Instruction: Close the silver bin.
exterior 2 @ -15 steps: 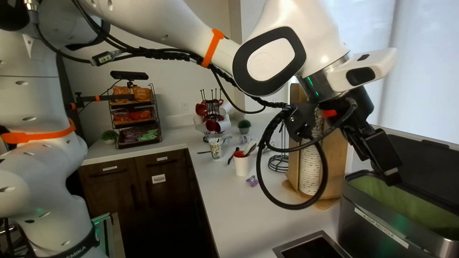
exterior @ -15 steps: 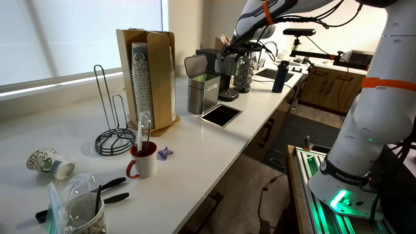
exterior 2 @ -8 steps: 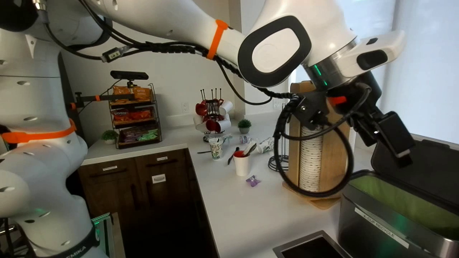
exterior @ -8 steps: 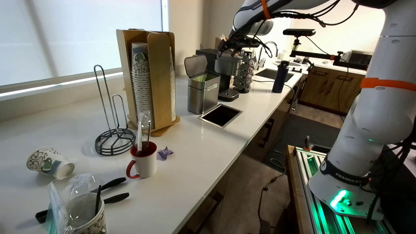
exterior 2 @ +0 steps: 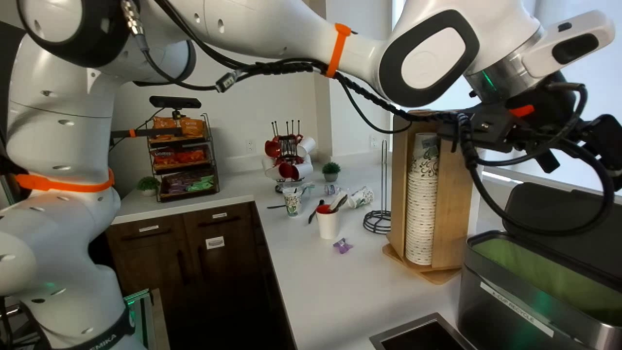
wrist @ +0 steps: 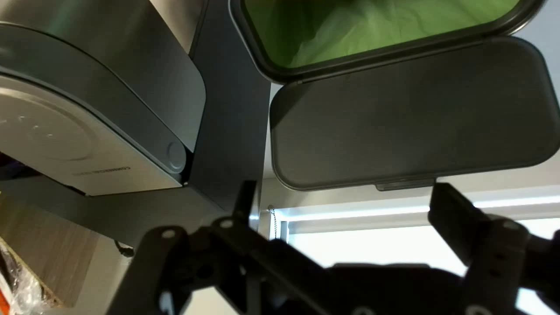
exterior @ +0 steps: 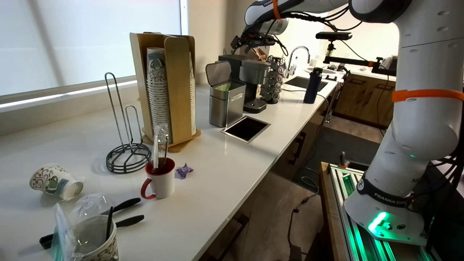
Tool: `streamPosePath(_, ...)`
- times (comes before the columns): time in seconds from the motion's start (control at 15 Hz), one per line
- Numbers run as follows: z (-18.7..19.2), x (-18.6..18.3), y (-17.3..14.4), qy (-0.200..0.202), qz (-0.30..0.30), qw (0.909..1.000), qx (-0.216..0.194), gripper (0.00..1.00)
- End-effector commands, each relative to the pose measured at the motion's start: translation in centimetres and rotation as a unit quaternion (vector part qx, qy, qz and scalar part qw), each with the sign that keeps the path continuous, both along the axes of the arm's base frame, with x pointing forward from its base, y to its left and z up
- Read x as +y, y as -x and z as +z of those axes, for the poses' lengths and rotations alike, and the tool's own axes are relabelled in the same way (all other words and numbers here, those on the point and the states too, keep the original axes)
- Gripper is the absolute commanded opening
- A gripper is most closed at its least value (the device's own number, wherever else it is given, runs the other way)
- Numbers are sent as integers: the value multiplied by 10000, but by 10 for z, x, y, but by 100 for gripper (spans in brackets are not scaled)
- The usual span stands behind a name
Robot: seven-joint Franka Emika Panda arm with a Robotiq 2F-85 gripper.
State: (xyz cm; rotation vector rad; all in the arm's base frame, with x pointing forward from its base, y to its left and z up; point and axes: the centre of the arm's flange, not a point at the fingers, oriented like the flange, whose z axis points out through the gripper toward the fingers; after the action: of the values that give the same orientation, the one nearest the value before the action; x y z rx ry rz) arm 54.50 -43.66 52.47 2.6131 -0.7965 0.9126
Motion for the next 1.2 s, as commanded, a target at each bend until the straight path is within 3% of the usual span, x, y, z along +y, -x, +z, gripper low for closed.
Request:
streamPosePath(0.0, -2, -2, -2, 4, -14, 10000, 7, 100)
streamPosePath(0.07, -2, -3, -3, 13, -19, 10000, 5, 100)
streamPosePath(0.33, 1, 0, -36, 9, 1177, 9925, 345, 100)
streamPosePath(0.53, 2, -2, -67, -128, 1956, 9781, 697, 100)
streamPosePath(0.6, 2, -7, -78, -227, 1716, 9822, 724, 100)
streamPosePath(0.67, -2, 22, -48, -116, 1656, 9842, 608, 100)
streamPosePath(0.87, -6, 11, -60, -133, 1662, 9838, 666, 100)
streamPosePath(1.13, -6, 2, -80, 443, 1888, 9810, 109, 100)
